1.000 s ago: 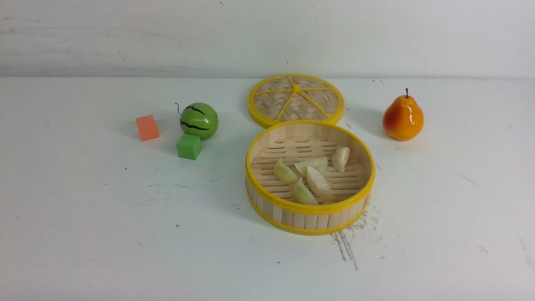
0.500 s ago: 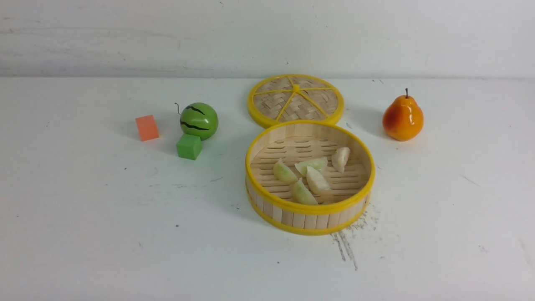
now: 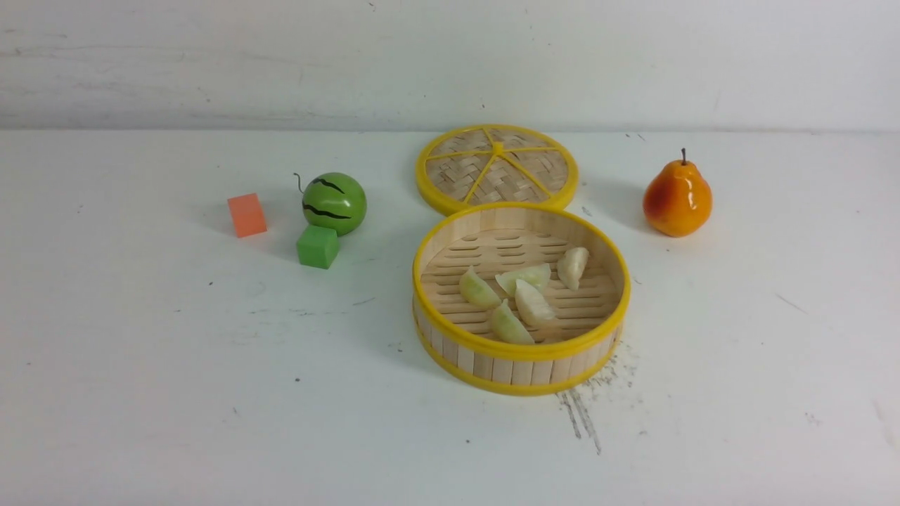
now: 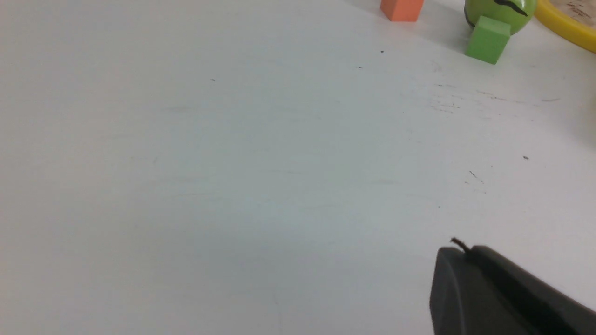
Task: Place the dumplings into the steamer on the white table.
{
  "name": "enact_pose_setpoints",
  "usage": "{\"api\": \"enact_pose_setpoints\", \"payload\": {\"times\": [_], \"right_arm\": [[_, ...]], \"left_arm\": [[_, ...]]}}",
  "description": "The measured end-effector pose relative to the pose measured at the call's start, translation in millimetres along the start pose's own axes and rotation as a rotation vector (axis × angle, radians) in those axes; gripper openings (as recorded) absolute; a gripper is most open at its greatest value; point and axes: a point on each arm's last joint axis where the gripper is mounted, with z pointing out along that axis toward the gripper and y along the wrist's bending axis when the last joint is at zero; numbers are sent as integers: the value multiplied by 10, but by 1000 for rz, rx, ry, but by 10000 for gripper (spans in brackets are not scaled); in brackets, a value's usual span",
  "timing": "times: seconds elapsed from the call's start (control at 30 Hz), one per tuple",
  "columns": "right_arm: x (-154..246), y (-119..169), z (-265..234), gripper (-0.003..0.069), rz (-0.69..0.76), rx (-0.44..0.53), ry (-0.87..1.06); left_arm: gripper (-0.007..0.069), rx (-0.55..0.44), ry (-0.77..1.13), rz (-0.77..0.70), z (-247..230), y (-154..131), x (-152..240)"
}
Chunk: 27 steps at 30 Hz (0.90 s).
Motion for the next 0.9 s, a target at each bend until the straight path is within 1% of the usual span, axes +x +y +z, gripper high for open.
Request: {"api": "enact_pose_setpoints", "payload": {"times": [0.9], "right_arm": [[0, 0, 0, 116, 0, 0, 0]], "left_arm": [[-7, 0, -1, -1, 0, 0, 0]]}}
